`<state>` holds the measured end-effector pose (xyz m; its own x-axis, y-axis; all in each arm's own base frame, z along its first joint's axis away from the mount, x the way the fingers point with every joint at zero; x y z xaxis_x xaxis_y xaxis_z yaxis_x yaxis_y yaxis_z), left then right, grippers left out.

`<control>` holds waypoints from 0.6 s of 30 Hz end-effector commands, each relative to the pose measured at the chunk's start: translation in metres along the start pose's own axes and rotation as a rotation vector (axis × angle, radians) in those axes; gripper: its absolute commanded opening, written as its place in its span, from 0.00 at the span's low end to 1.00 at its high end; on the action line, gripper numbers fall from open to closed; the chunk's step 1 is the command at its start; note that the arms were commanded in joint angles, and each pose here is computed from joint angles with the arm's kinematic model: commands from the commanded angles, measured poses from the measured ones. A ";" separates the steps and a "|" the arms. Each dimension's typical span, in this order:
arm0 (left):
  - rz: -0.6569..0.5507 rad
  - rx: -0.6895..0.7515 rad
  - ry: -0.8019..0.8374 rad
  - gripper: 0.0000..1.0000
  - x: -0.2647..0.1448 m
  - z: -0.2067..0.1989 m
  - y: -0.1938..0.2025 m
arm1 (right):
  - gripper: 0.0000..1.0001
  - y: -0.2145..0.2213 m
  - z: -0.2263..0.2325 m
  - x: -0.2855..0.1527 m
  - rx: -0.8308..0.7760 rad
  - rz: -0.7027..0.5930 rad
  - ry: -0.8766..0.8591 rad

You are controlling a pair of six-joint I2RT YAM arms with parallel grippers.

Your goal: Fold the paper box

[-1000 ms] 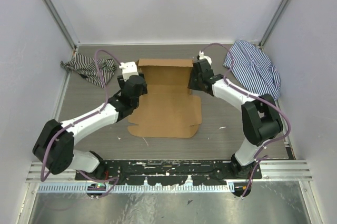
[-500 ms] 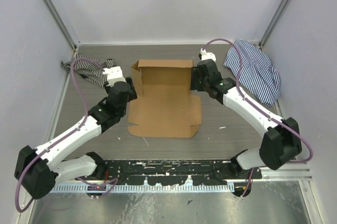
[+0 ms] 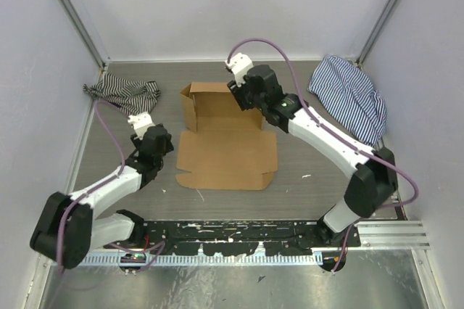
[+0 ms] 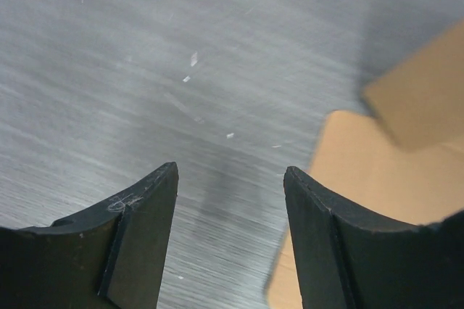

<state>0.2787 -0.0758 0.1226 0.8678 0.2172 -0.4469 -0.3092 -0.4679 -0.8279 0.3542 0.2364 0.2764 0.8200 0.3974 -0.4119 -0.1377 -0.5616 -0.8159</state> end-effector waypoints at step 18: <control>-0.024 -0.177 0.257 0.65 0.055 -0.045 -0.009 | 0.47 -0.007 0.013 0.080 -0.366 -0.023 -0.021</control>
<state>0.3292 -0.0913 0.1044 0.9210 0.0415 -0.3874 -0.2878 -0.5975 -0.7484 0.3947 0.2742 0.2208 0.7368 0.4525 -0.5024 0.0346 -0.7673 -0.6404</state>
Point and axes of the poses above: each gripper's point midway between its finger pads, its own x axis out along the fingers, its own z axis along the line the jaws close on, y = z × x, the point moved 4 cm from there along -x, back along the fingers, and after that the axes turned 13 degrees about -x, right-handed, at the moved point
